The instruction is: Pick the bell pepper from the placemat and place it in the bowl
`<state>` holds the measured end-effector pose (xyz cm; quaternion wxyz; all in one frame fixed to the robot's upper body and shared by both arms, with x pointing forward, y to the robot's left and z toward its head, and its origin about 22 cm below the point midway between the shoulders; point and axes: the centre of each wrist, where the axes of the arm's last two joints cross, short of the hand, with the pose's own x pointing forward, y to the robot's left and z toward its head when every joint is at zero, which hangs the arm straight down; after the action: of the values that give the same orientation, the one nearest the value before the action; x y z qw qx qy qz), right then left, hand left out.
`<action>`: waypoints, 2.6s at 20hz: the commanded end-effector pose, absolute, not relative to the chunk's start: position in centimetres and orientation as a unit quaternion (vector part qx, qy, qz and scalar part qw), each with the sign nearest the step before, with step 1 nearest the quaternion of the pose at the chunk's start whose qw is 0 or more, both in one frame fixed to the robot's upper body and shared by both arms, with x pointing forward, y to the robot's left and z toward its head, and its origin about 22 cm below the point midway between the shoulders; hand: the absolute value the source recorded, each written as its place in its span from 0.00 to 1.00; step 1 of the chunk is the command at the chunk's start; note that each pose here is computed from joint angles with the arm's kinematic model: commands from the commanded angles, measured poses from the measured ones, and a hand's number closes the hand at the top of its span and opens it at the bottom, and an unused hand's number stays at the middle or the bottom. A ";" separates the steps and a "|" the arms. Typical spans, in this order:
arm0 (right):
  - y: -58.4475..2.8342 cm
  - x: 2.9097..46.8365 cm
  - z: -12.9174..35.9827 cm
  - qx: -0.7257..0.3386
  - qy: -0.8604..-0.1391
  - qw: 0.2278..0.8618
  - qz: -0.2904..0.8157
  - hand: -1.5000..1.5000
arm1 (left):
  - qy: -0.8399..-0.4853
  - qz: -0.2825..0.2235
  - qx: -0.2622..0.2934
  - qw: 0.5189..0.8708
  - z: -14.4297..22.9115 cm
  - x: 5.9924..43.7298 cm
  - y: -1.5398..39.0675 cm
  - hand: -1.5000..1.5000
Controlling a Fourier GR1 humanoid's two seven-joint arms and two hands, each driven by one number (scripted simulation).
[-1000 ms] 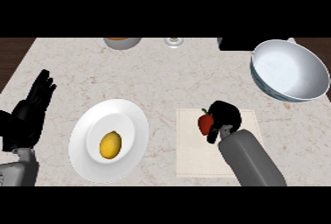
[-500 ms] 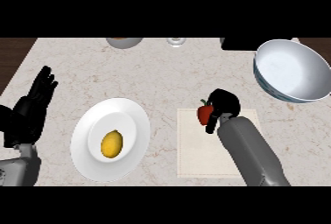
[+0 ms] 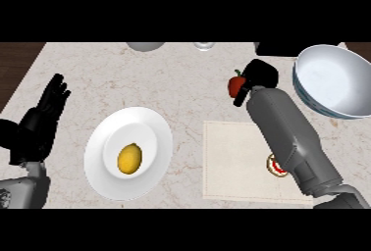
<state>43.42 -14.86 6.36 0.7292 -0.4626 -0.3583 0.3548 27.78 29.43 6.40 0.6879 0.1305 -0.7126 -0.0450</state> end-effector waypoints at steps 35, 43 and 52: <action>-33.2 44.4 14.6 -0.624 -0.479 0.614 0.064 1.00 | -0.707 -0.039 0.132 0.693 7.0 28.7 29.8 0.50; -39.4 42.2 11.8 -0.604 -0.336 0.718 0.082 1.00 | -0.717 -0.042 0.127 0.685 6.0 28.7 28.6 0.50; -39.4 41.4 9.1 -0.508 -0.461 0.727 0.037 0.00 | -0.709 -0.042 0.140 0.690 6.6 28.3 30.9 0.50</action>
<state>41.00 -40.60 9.75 0.7311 -0.5397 -0.4109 0.0732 28.13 30.11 6.09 0.6886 0.1336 -0.7113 -0.0448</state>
